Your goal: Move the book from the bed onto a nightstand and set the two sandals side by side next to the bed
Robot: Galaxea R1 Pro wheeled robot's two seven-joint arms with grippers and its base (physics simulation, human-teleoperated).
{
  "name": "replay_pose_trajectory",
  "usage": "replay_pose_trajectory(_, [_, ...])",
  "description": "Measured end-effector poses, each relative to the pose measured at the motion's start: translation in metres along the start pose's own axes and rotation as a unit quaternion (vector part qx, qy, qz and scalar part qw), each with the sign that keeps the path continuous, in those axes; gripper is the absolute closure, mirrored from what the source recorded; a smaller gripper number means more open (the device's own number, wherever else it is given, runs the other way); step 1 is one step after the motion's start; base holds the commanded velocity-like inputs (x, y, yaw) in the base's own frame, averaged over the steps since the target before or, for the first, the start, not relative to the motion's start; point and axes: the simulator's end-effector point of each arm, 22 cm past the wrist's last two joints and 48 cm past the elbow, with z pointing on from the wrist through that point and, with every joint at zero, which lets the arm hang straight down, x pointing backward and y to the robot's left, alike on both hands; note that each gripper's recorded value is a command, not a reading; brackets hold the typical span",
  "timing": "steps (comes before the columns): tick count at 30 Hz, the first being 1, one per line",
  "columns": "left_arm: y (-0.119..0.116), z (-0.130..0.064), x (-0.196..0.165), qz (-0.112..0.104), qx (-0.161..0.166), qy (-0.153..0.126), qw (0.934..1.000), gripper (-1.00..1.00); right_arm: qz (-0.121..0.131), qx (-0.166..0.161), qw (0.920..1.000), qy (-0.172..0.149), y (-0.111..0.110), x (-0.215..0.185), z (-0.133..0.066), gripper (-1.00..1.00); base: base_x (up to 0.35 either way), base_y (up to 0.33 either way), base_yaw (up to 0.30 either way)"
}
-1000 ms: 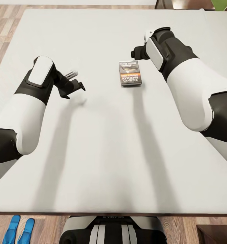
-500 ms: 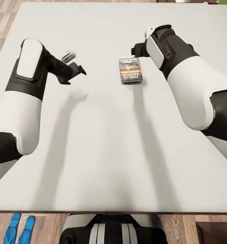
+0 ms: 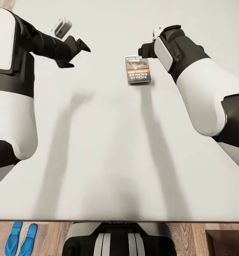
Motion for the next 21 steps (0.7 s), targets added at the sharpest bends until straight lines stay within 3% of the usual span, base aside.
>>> replay_pose_trajectory(12, [-0.023,-0.012,-0.023,0.013,0.024,-0.024,0.9993,-1.00,0.001,-0.001,1.0000,0.002,0.001,0.007,0.009,-1.00,0.000,0.000,0.000])
replay_pose_trajectory(21, [-0.018,-0.002,-0.015,0.032,0.000,-0.018,0.9993,-1.00,0.001,0.004,0.9997,-0.024,-0.005,-0.031,0.003,-1.00,0.000,0.000,0.000])
